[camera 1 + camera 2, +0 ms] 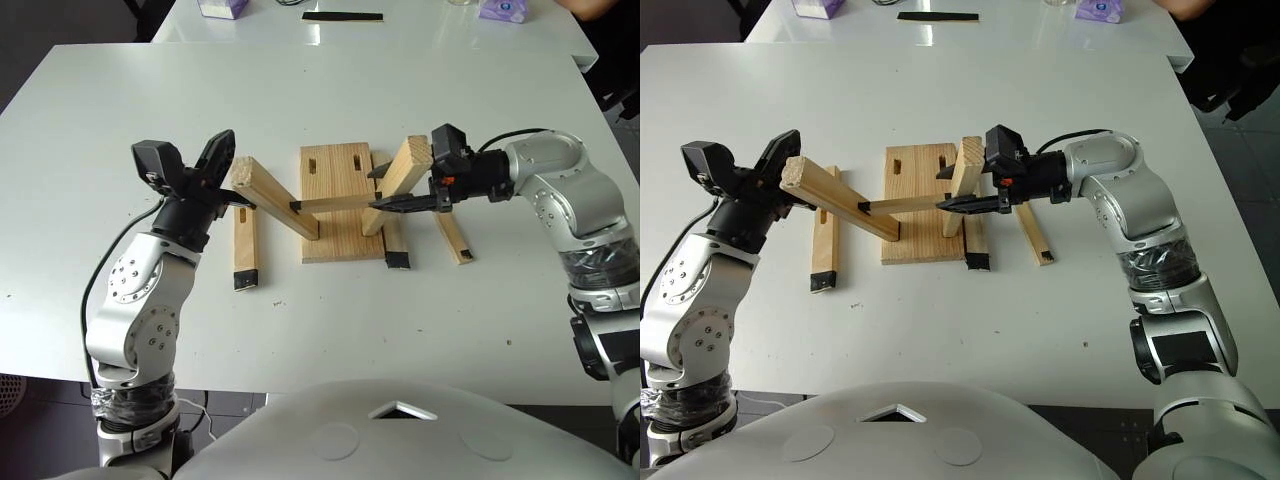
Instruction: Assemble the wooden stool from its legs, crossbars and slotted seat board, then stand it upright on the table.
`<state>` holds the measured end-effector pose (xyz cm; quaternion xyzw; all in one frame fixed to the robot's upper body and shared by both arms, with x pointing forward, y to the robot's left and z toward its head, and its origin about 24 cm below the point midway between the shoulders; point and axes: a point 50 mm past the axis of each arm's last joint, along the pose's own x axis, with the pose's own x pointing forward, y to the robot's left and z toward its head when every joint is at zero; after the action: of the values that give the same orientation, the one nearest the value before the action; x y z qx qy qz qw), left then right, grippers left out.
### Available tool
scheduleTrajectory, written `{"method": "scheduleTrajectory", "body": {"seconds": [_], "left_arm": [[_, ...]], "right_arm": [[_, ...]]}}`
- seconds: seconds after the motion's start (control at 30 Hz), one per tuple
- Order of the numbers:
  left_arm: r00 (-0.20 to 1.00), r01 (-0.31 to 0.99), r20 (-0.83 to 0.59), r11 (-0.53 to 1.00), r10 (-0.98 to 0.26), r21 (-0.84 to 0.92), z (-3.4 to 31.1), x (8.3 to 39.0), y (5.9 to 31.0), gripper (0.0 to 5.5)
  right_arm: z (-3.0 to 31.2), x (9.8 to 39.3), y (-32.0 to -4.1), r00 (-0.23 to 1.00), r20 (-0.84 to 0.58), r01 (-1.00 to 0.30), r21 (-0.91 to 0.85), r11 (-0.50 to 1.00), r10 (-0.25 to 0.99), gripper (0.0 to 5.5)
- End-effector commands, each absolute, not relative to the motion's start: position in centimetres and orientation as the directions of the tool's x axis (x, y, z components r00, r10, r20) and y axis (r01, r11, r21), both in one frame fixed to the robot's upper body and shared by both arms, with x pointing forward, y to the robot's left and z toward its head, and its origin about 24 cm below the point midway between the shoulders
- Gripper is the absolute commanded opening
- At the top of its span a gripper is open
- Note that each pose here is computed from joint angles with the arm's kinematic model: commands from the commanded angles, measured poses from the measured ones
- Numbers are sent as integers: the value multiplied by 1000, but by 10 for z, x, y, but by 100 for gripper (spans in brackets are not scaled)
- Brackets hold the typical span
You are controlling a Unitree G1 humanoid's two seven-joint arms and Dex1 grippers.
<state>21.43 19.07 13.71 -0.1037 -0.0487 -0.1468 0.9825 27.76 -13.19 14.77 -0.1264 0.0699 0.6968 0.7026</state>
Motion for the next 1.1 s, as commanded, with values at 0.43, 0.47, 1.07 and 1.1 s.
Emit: {"method": "scheduleTrajectory", "body": {"seconds": [0.43, 0.47, 1.07, 1.1], "left_arm": [[963, 254, 141, 952, -231, -172, 136, 206, 233, 0], [965, 246, 140, 954, -224, -170, 135, 207, 235, 0], [999, -14, -39, 998, 17, 69, 118, 159, 189, 0], [1000, 14, -25, 996, -12, 92, 120, 163, 181, 0]], "right_arm": [[149, 266, -145, 166, -219, -986, -65, 155, 962, 327], [149, 264, -146, 182, -218, -983, -62, 172, 959, 327], [110, 202, -169, 959, -182, -241, -122, 963, 217, 198], [114, 199, -157, 972, -149, -196, -107, 975, 179, 185]]}}
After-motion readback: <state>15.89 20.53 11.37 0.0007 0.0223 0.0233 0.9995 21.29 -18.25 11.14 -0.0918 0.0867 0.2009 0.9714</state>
